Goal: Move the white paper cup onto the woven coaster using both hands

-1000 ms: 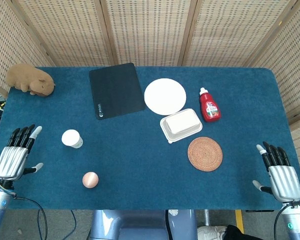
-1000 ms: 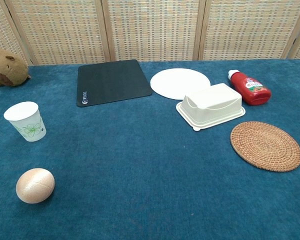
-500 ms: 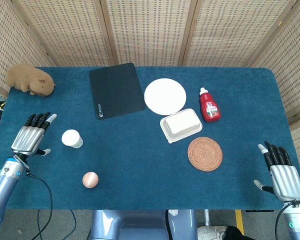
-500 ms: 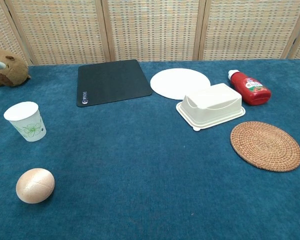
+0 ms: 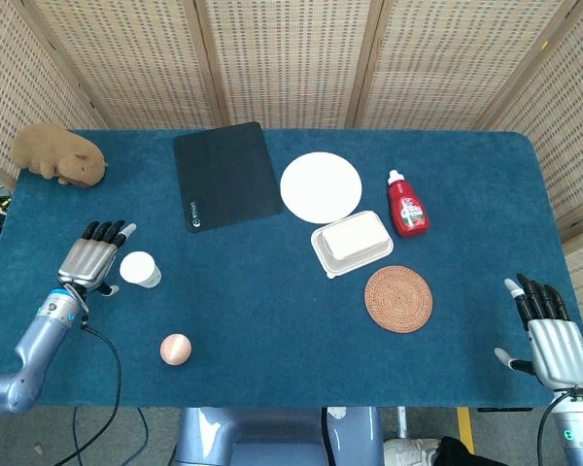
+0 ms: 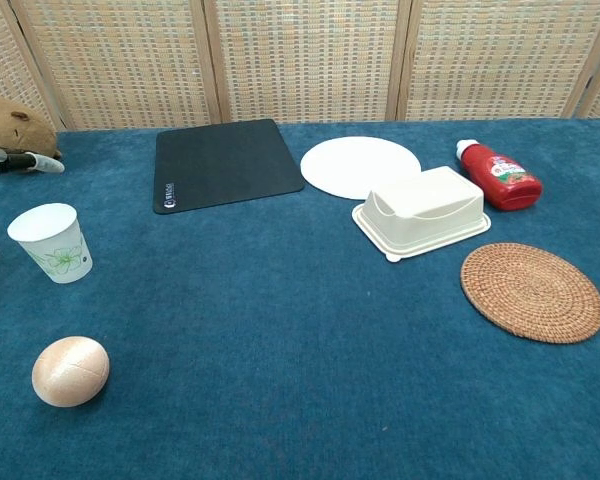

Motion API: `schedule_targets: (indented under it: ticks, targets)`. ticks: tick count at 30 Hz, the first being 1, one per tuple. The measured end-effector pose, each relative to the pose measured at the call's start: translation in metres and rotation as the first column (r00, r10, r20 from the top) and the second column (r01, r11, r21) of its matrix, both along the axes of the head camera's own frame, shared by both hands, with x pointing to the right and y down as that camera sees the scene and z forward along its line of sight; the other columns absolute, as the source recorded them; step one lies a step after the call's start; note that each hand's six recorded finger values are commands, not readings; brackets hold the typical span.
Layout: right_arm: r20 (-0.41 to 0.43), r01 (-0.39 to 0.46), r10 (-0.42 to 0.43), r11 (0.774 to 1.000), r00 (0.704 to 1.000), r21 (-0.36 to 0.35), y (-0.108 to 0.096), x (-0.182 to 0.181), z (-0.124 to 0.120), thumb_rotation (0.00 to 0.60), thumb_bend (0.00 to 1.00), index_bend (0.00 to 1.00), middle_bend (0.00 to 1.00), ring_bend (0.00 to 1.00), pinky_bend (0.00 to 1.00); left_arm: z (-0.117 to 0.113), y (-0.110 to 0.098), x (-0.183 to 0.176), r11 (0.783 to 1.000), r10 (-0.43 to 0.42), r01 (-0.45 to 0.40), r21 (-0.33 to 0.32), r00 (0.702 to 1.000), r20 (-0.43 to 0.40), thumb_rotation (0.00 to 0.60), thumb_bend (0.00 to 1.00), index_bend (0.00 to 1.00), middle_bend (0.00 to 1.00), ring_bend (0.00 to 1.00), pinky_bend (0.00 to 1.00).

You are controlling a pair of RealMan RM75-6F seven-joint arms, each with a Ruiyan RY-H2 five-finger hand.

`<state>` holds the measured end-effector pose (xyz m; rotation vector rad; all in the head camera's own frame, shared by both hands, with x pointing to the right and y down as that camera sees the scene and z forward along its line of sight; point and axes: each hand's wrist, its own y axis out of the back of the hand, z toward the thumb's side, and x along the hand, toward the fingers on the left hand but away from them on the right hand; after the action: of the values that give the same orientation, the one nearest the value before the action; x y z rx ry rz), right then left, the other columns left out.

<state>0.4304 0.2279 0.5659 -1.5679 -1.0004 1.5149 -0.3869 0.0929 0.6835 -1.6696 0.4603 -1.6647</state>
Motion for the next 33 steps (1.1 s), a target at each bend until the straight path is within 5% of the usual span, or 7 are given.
schedule_targets:
  ticks: [16, 24, 33]
  targets:
    - [0.01, -0.003, 0.003, 1.0, 1.0, -0.005, 0.0, 0.001, 0.001, 0.6, 0.01, 0.0, 0.0, 0.0, 0.0, 0.017, 0.005, 0.03, 0.999, 0.03, -0.03, -0.026, 0.999, -0.011, 0.6, 0.25, 0.18, 0.0, 0.0, 0.0]
    - [0.011, -0.002, 0.002, 1.0, 1.0, -0.005, 0.0, 0.001, 0.001, 0.6, 0.01, 0.0, 0.0, 0.0, 0.0, 0.02, 0.008, 0.034, 0.999, 0.031, -0.031, -0.025, 0.999, -0.018, 0.6, 0.28, 0.41, 0.0, 0.0, 0.0]
    - [0.014, -0.001, 0.001, 1.0, 1.0, -0.004, 0.0, 0.0, 0.0, 0.6, 0.01, 0.0, 0.0, 0.0, 0.0, 0.018, 0.011, 0.036, 0.999, 0.034, -0.035, -0.017, 0.999, -0.033, 0.6, 0.29, 0.42, 0.0, 0.0, 0.0]
